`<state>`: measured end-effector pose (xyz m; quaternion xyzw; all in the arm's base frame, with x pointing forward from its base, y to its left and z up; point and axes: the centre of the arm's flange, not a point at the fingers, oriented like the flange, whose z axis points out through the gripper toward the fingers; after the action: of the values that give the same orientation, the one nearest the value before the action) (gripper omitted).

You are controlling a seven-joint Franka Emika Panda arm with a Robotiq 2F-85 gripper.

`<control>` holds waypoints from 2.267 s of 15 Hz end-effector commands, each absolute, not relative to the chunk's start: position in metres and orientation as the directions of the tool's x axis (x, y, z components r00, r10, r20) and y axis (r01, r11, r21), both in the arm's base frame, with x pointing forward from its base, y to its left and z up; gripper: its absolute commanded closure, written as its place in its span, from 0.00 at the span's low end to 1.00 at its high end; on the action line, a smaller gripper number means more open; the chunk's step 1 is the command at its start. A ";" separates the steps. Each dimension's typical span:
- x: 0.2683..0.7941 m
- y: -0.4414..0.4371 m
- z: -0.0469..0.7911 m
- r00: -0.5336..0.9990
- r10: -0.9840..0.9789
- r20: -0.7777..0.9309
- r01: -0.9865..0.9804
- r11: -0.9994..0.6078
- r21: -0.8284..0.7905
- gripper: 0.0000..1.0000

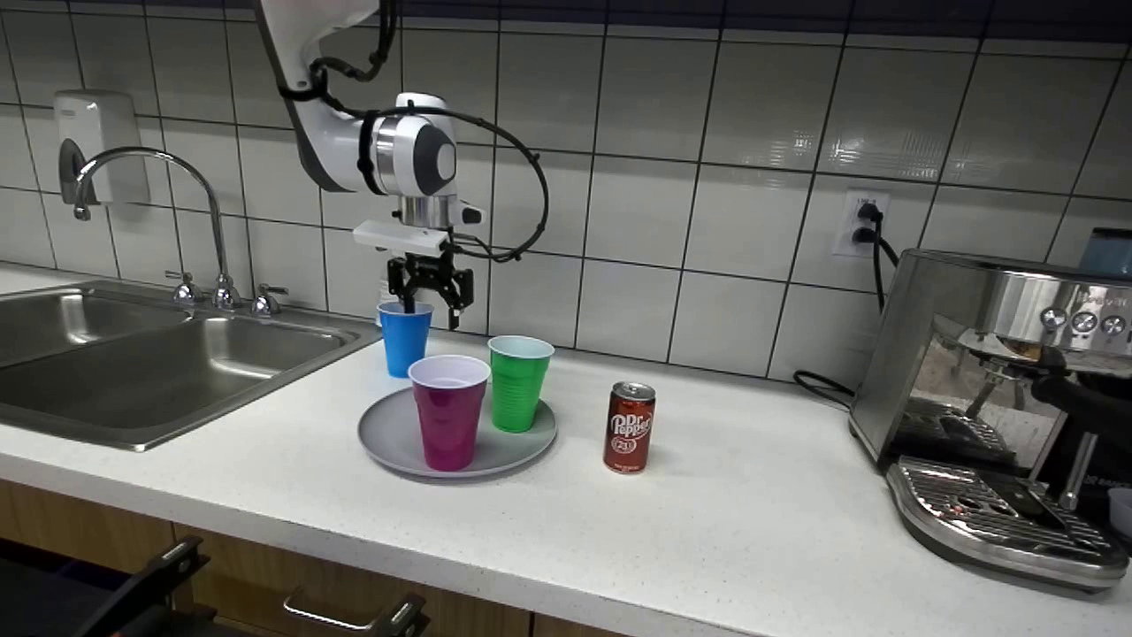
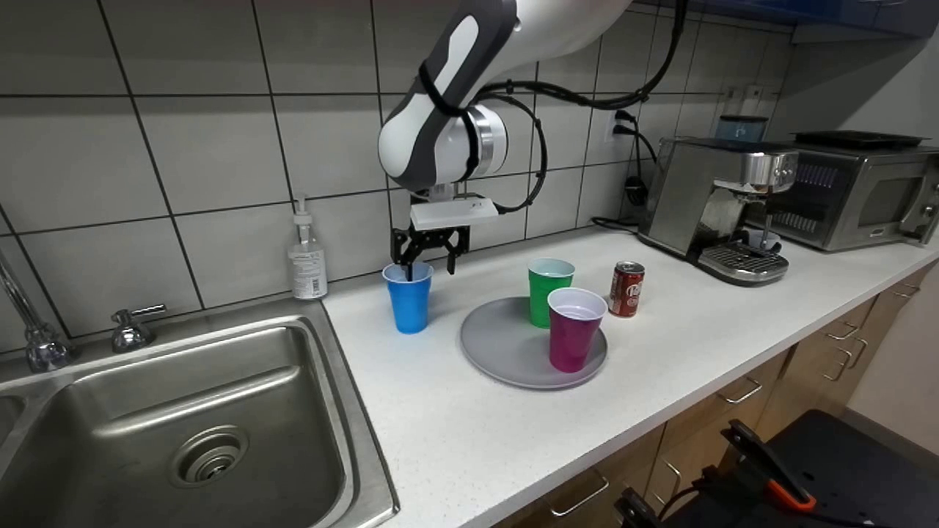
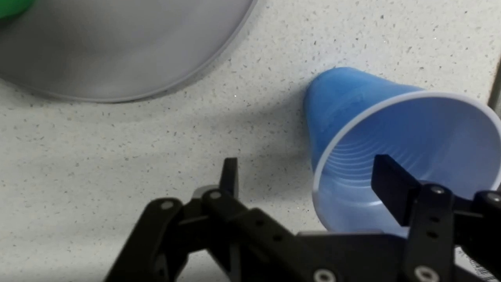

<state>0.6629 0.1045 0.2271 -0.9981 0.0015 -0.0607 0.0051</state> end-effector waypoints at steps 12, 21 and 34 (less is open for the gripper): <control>0.668 0.112 0.235 0.993 -0.008 0.118 -0.007 -1.000 -0.008 1.00; 0.645 0.102 0.238 0.992 -0.003 0.125 0.000 -1.000 -0.021 0.99; 0.595 0.094 0.262 0.986 0.023 0.164 0.026 -1.000 -0.017 0.99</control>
<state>0.6156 0.0986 0.2463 -0.9976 -0.0021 -0.0695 0.0070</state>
